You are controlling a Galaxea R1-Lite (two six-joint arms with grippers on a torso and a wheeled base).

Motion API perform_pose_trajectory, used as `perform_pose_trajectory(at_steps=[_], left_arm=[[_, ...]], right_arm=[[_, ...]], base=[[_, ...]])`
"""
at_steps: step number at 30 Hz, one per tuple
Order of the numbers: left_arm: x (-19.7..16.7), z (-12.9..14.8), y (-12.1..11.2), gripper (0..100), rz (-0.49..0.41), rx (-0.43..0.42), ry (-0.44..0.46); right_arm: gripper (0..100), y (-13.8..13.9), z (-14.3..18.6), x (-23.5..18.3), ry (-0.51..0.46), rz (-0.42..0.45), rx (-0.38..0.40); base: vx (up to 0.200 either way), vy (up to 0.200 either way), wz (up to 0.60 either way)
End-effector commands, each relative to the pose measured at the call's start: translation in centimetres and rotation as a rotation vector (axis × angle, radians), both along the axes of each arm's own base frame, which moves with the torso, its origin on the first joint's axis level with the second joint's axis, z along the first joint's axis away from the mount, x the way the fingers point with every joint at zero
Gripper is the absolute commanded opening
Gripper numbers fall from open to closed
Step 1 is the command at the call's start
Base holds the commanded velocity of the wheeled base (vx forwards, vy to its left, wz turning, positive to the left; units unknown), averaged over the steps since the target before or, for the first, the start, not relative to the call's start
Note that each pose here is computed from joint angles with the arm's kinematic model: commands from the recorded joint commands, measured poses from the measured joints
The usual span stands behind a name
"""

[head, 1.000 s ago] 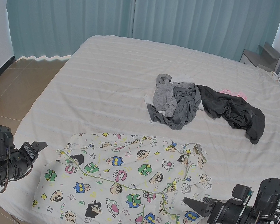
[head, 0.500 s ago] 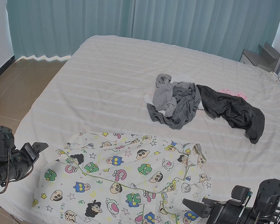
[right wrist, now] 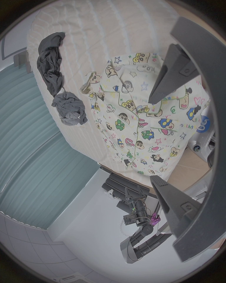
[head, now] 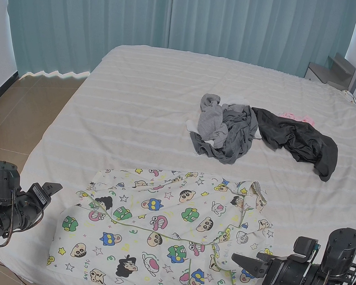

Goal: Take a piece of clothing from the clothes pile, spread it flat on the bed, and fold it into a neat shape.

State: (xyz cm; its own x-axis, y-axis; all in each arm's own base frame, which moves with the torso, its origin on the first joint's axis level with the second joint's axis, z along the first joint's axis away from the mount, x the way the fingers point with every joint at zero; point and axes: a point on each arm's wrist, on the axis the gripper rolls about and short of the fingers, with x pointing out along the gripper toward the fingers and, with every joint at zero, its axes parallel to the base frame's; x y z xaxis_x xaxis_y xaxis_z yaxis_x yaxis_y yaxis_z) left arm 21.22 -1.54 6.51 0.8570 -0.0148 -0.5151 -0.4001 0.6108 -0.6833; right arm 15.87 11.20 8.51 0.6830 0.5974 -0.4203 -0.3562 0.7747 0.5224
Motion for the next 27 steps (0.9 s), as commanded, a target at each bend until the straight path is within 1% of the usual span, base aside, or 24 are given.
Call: perform_pose_trajectory(at_steps=[1,5,8,9,10,11,12,13,15,16,17,20,22,23,24,25,27], left_arm=[[0.2,-0.4,0.0,100,0.000,0.001,0.016],[0.4,-0.2,0.0,100,-0.001,-0.001,0.004],[1.3,0.6,-0.2,100,-0.011,-0.005,-0.041],[2.3,1.1,-0.5,100,-0.035,-0.010,-0.076],[2.5,1.3,-0.6,100,-0.040,-0.013,-0.084],[3.5,1.7,-0.9,100,-0.082,-0.017,-0.106],[3.5,1.7,-0.9,100,-0.082,-0.017,-0.106],[4.6,2.0,-1.4,100,-0.155,0.011,-0.123],[5.8,1.8,-1.8,100,-0.231,0.055,-0.111],[6.1,1.8,-1.9,100,-0.244,0.062,-0.108],[7.3,1.6,-2.4,100,-0.283,0.079,-0.086],[9.8,1.0,-3.1,100,-0.339,0.114,-0.033],[11.3,0.3,-3.3,100,-0.396,0.169,-0.014],[12.0,0.0,-3.5,100,-0.433,0.198,-0.012],[12.5,-0.2,-3.5,100,-0.456,0.208,-0.014],[12.7,-0.3,-3.6,100,-0.463,0.210,-0.017],[14.2,-0.4,-4.5,100,-0.509,0.203,-0.044]], right_arm=[[100,0.0,0.0,0.0,0.002,0.001,-0.001],[100,0.0,0.0,0.0,0.002,0.001,-0.001],[100,0.1,0.0,-0.1,0.002,0.007,-0.002],[100,0.2,0.0,-0.1,0.002,0.012,-0.002],[100,0.2,0.0,-0.1,0.002,0.013,-0.002],[100,0.2,-0.1,-0.1,0.003,0.013,-0.003],[100,0.2,-0.1,-0.1,0.003,0.013,-0.003],[100,0.2,-0.1,-0.2,0.004,0.013,-0.003],[100,0.2,-0.2,-0.2,0.007,0.013,-0.005],[100,0.2,-0.2,-0.2,0.007,0.015,-0.005],[100,0.2,-0.2,-0.2,0.008,0.013,-0.006],[100,0.2,-0.2,-0.2,0.007,0.015,-0.007],[100,0.2,-0.2,-0.2,0.008,0.015,-0.008],[100,0.2,-0.2,-0.2,0.008,0.015,-0.008],[100,0.2,-0.3,-0.2,0.011,0.014,-0.010],[100,0.1,-0.3,-0.3,0.012,0.014,-0.011],[100,0.2,-0.4,-0.3,0.014,0.016,-0.013]], base=[[0.000,0.000,0.00],[0.000,0.000,0.00],[0.000,0.000,0.00],[0.000,0.000,0.00],[0.000,0.000,0.00],[0.000,0.000,0.00],[0.000,0.000,0.00],[0.000,0.000,0.00],[0.000,0.000,0.00],[0.000,0.000,0.00],[0.000,0.000,0.00],[0.000,0.000,0.00],[0.000,0.000,0.00],[0.000,0.000,0.00],[0.000,0.000,0.00],[0.000,0.000,0.00],[0.000,0.000,0.00]])
